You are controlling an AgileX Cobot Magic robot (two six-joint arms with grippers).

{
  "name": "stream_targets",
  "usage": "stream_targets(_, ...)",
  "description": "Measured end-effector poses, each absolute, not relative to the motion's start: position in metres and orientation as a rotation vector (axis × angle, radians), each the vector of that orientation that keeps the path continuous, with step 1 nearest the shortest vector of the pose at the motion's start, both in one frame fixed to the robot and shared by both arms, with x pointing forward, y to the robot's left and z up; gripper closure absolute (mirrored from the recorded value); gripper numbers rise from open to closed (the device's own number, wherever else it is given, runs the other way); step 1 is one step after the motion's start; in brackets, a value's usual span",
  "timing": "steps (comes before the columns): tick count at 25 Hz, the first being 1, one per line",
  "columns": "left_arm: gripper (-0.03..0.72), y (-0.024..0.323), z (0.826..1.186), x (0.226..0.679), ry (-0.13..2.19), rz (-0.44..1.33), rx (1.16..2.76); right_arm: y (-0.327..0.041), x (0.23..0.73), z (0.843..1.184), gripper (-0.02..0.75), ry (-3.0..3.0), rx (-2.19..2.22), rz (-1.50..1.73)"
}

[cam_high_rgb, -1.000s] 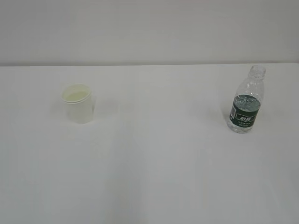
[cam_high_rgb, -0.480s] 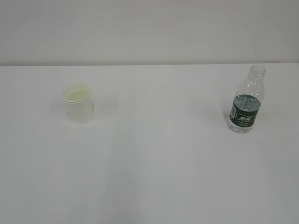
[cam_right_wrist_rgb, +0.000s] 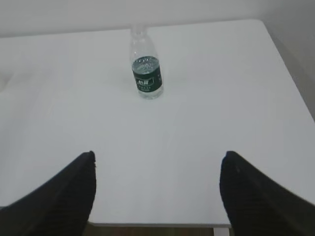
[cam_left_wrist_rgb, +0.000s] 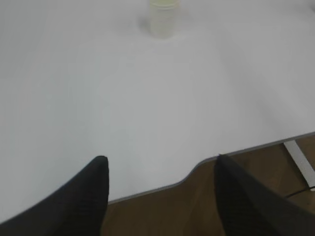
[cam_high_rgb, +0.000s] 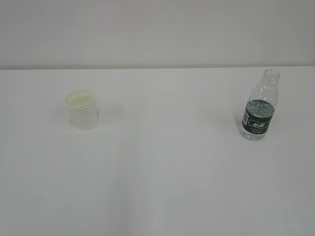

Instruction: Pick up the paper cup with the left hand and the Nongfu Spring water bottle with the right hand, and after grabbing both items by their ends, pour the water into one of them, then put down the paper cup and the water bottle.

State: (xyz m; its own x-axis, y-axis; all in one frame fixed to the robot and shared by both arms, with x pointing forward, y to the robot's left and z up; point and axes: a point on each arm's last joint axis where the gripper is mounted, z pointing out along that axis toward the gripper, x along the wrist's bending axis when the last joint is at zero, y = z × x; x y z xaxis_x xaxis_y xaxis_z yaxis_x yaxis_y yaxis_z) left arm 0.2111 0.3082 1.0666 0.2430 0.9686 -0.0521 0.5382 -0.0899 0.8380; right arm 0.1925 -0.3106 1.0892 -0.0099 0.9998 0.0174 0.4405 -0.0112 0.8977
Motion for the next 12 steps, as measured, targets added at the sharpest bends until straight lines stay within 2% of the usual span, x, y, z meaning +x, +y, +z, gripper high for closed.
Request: stream_targets(12,0.212,0.308,1.059,0.220,1.395,0.733,1.730,-0.309,0.218,1.050,0.150,1.629,1.619,0.864)
